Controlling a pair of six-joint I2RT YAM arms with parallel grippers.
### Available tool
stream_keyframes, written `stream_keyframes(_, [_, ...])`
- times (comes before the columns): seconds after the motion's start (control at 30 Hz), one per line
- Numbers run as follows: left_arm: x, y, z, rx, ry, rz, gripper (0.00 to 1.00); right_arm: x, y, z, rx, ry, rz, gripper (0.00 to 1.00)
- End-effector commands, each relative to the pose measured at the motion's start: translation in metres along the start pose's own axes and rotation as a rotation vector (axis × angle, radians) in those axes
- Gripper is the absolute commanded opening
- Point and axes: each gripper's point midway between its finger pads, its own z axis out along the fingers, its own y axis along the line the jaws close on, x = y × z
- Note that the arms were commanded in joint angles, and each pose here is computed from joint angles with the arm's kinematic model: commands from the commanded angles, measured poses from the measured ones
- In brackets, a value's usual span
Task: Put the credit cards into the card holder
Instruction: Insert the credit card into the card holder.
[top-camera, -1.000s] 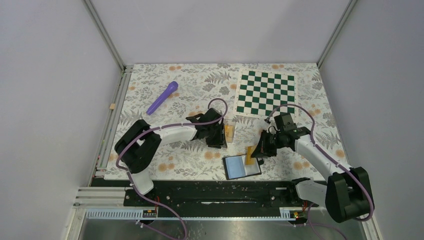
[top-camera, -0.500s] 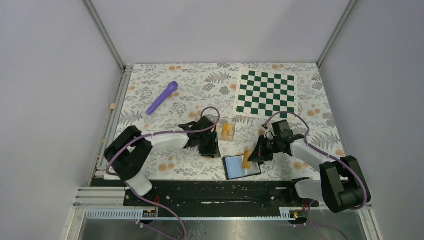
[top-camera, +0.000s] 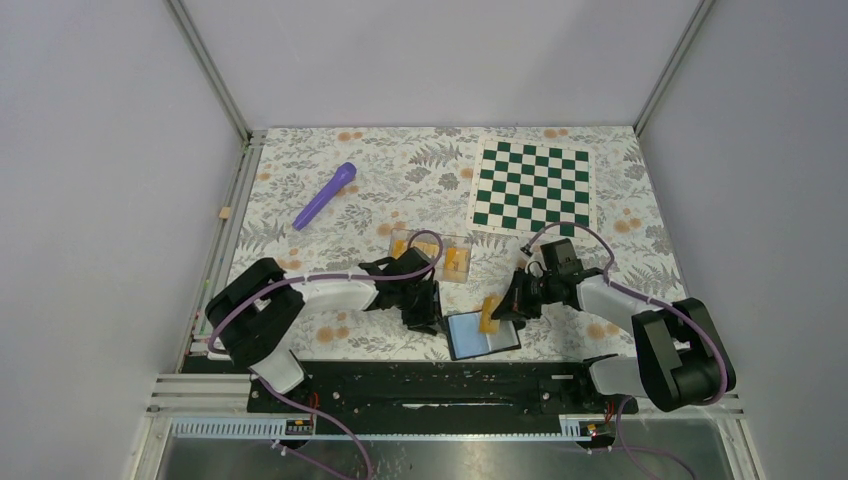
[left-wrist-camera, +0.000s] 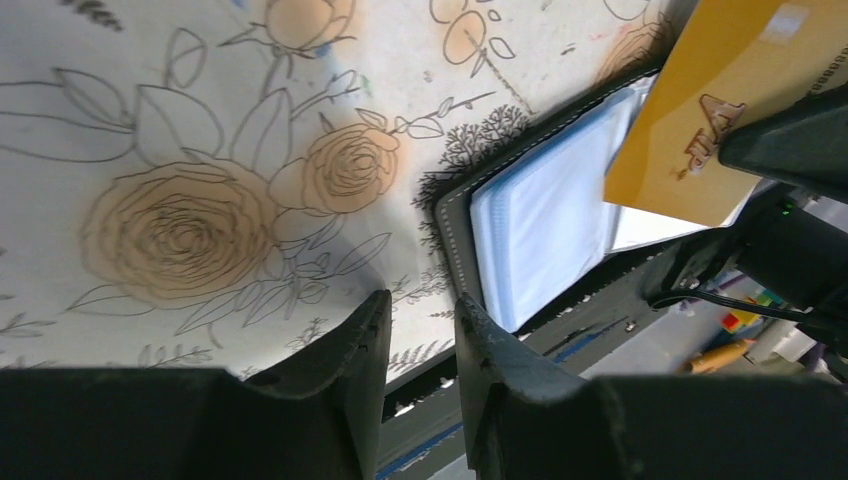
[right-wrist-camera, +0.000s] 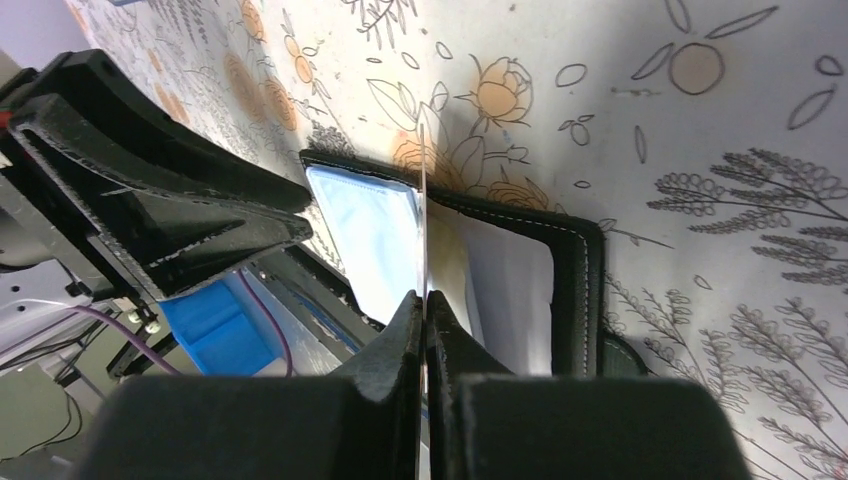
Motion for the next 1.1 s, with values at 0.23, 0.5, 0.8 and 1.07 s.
stream_keyframes(0.23, [0.001, -0.002, 0.017, -0.002, 0.038, -0.035, 0.27, 0.015, 0.018, 0.005, -0.088, 0.057, -0.004, 0.0])
stream_keyframes(0.5, [0.001, 0.012, 0.02, -0.076, 0.042, -0.029, 0.16, 0.026, 0.019, 0.0, -0.095, 0.078, 0.02, 0.0])
stream_keyframes(0.8, [0.0, 0.019, 0.023, -0.121, 0.047, -0.019, 0.05, 0.04, 0.009, -0.003, -0.033, 0.161, 0.071, 0.0])
stream_keyframes(1.07, [0.0, 0.022, 0.027, -0.138, 0.06, -0.013, 0.01, 0.046, 0.011, -0.005, -0.04, 0.202, 0.088, 0.0])
